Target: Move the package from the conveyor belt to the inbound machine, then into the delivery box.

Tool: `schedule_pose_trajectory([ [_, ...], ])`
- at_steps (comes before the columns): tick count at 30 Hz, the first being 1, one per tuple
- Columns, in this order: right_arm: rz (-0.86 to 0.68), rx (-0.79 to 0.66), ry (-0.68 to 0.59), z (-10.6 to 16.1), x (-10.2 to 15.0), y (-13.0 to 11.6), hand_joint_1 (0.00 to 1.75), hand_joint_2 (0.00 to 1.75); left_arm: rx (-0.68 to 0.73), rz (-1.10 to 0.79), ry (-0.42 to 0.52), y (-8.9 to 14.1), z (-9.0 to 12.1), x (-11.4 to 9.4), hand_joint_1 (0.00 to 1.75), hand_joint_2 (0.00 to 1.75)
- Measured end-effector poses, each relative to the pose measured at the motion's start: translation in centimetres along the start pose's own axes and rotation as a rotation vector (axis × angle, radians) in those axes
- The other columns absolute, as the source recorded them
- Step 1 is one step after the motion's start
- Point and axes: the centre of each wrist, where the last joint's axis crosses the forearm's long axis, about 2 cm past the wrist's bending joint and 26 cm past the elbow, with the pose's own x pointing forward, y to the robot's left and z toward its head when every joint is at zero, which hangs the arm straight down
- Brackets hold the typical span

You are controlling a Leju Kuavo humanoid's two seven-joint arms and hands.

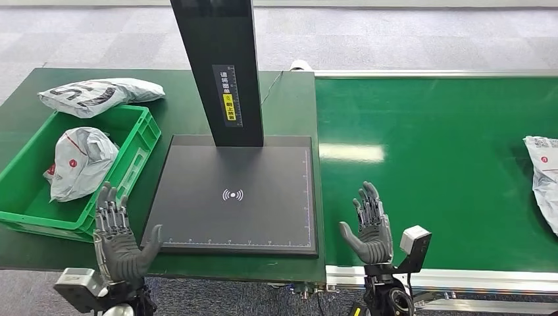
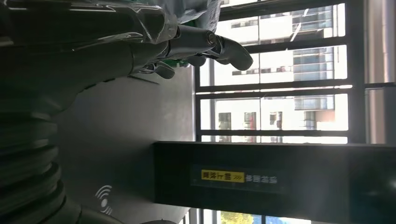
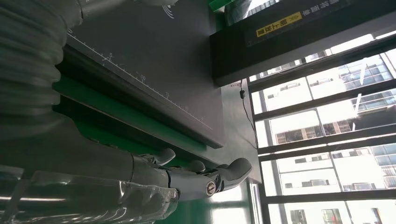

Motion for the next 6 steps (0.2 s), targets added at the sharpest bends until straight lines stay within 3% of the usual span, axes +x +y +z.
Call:
schedule_pose_trajectory([
  [6, 0.061, 0.012, -0.006, 0.9, 0.2, 0.9, 0.00, 1.75, -0.043, -0.030, 0.085, -0.8, 1.6, -1.0, 0.00, 1.75],
])
